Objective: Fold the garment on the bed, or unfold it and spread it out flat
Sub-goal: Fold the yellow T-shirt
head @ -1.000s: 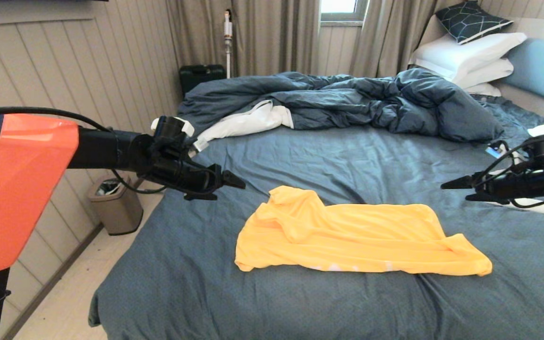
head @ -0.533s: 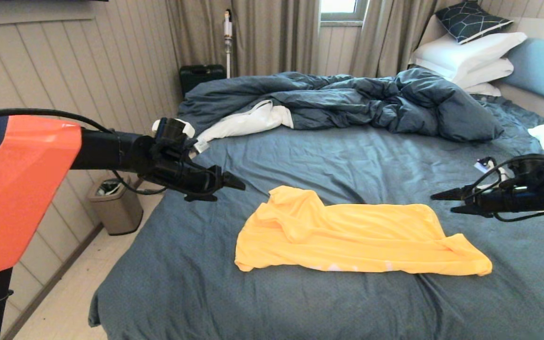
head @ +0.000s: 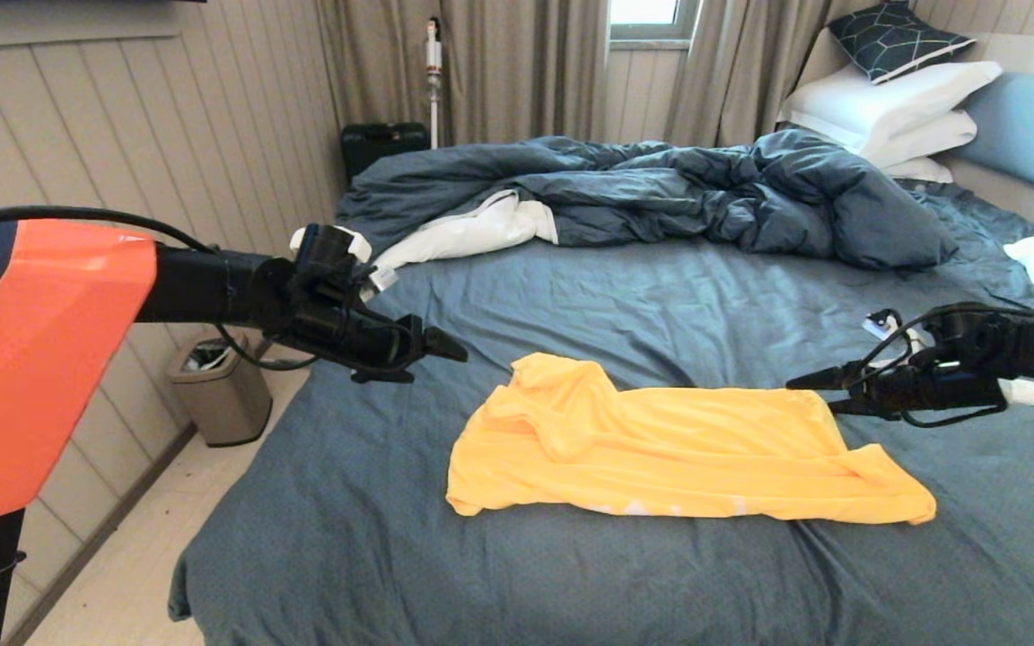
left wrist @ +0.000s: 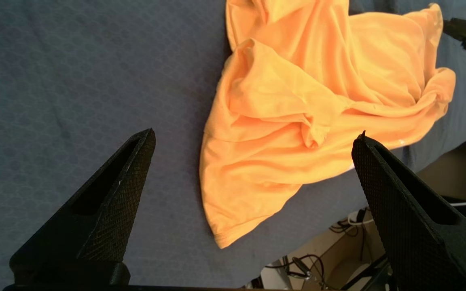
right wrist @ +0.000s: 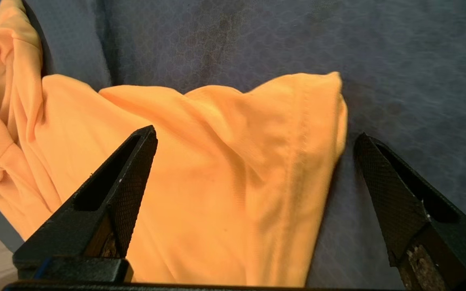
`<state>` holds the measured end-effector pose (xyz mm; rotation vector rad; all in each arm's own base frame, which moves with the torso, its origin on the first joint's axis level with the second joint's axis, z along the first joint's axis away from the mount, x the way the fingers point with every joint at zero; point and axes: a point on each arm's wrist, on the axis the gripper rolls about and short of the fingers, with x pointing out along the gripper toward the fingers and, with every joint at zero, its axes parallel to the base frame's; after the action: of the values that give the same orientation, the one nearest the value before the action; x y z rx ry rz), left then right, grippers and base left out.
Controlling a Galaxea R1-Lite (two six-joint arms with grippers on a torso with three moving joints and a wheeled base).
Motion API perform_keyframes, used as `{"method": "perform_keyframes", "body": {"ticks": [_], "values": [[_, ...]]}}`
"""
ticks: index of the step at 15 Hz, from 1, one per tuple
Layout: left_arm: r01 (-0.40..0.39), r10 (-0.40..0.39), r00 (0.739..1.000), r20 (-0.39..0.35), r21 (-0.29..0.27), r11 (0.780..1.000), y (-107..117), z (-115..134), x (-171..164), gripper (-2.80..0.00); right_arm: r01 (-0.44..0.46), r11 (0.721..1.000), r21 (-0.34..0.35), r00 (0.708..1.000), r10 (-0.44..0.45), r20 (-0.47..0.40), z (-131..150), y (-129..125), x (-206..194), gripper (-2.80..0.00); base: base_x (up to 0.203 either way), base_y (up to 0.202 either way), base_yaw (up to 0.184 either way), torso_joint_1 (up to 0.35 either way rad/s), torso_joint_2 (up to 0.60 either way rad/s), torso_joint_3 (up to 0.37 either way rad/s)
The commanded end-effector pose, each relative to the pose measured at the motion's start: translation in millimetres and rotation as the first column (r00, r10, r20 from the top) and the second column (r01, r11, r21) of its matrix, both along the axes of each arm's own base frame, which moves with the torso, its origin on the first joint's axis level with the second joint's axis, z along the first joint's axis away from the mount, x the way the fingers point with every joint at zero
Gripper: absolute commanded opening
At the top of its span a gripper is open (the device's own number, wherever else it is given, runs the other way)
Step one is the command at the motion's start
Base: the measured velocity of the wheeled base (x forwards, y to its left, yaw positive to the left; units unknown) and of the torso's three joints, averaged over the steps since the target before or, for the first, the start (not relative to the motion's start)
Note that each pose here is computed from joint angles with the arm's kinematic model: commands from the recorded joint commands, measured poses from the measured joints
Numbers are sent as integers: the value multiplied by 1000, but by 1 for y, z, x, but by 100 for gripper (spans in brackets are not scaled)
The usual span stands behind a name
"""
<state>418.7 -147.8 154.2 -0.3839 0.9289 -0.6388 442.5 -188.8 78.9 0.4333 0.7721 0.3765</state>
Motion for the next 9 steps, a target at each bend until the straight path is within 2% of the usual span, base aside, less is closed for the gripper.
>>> {"method": "perform_keyframes", "body": {"ticks": [1,6,7,9], "values": [[1,-1,1000,-5,-2,1000,0,-1,0,0,-15,1000,4,1000,15,-4,-3,6,3,0,0,0,0,0,0,0],[1,-1,1000,-9,0,1000,0,-3,0,0,-22,1000,2,1000,22,-13,-8,10,6,0,0,0,0,0,0,0],[1,-1,1000,-9,0,1000,0,-3,0,0,-22,1000,3,1000,22,-17,-11,10,6,-280,0,0,0,0,0,0],[2,-2,1000,-12,0,1000,-1,-3,0,0,-21,1000,2,1000,21,-17,-12,9,6,-280,0,0,0,0,0,0]]}}
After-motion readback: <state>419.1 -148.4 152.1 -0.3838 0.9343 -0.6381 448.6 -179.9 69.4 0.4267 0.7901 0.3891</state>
